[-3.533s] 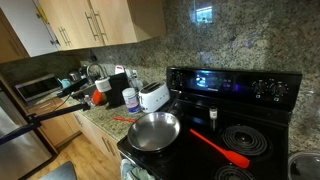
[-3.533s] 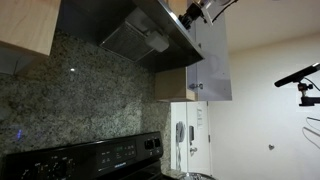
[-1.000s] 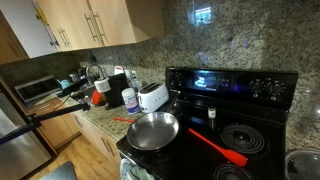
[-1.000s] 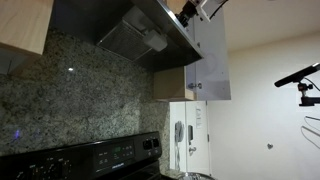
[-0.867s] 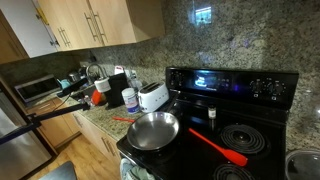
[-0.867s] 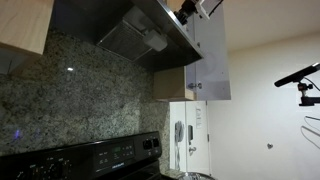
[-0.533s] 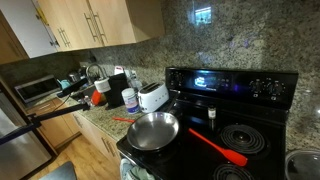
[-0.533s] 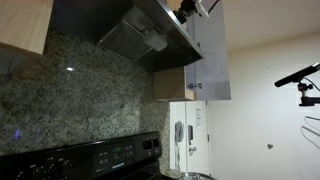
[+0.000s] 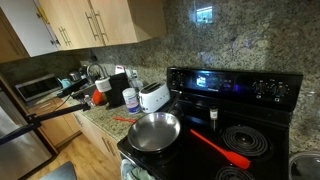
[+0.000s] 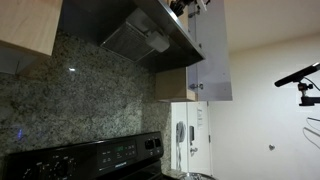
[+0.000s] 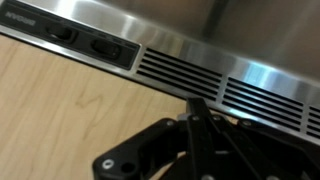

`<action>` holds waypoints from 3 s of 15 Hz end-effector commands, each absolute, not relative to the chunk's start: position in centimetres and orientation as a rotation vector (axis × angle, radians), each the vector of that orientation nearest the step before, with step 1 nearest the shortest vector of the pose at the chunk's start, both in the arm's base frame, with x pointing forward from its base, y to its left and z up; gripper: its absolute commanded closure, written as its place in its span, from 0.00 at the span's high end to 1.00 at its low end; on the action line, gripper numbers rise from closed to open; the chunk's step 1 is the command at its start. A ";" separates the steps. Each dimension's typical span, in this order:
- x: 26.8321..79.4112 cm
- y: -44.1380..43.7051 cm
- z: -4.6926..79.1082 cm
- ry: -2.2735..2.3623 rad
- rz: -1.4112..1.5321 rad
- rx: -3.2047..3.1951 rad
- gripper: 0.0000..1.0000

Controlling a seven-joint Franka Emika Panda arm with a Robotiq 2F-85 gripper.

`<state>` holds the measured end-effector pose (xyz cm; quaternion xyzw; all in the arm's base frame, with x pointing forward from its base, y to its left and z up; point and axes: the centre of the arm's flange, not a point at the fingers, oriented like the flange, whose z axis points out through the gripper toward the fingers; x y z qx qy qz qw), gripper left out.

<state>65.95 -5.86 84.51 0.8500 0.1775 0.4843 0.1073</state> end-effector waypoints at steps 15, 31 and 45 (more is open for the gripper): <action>59.7 -11.1 81.5 0.616 1.149 2.627 0.02; 52.8 -18.7 78.5 0.720 0.941 2.781 0.02; 46.0 -27.0 68.0 0.509 0.863 3.085 0.02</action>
